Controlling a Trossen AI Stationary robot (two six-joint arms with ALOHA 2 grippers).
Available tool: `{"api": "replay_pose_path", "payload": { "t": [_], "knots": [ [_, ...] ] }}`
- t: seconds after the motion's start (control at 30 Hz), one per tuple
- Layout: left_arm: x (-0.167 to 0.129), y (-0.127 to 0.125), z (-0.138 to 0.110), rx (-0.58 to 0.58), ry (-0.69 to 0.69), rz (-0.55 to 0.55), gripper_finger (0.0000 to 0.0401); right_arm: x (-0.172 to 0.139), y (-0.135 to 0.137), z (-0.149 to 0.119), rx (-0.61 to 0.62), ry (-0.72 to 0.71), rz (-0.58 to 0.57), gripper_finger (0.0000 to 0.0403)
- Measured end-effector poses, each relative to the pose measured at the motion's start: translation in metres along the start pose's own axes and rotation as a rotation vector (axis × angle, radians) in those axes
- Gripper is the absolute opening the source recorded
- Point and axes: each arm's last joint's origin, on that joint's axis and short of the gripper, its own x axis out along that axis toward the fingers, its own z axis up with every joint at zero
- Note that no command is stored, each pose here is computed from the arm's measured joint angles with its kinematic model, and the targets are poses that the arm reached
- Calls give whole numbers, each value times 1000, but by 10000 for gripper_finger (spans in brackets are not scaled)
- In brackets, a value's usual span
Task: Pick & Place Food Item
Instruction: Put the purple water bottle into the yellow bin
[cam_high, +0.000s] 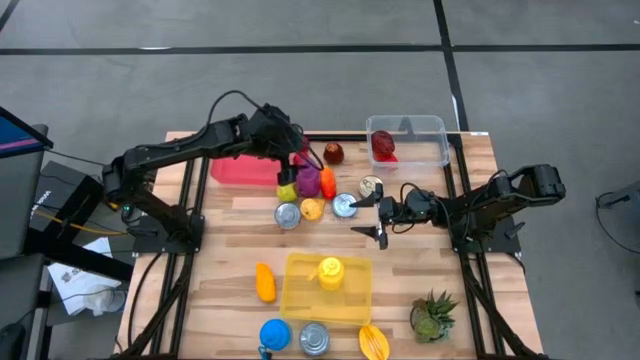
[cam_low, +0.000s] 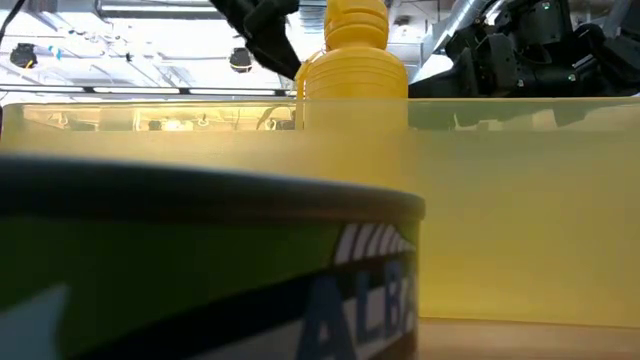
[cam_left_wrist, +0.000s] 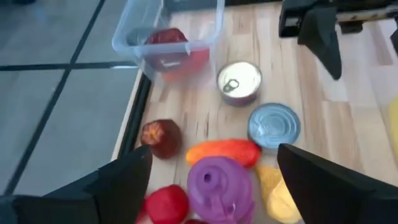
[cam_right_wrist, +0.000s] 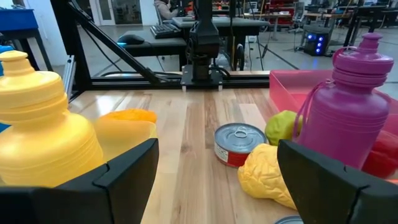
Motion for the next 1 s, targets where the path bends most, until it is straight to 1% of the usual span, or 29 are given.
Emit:
{"api": "replay_pose_path", "payload": {
  "t": [0.07, 0.17, 0.23, 0.47, 0.77, 0.87, 1.0],
  "knots": [
    [2, 0, -3, -39, 24, -18, 360, 0, 0, 0, 1, 1, 3, 315],
    [11, -2, -8, -61, 82, -49, 374, 0, 1, 0, 8, 2, 21, 315],
    [15, -3, -8, -59, 84, -55, 377, 0, 1, 0, 10, 2, 22, 315],
    [28, 0, -11, -30, 94, -72, 368, 0, 1, 0, 12, -1, 22, 315],
    [56, 11, -25, -58, 174, -107, 363, 0, 1, 0, 11, -3, 23, 315],
    [60, 12, -29, -43, 208, -118, 363, 0, 1, 0, 11, -3, 23, 315],
    [63, 11, -30, -39, 216, -128, 361, 0, 1, 0, 8, -4, 23, 315]
  ]
}}
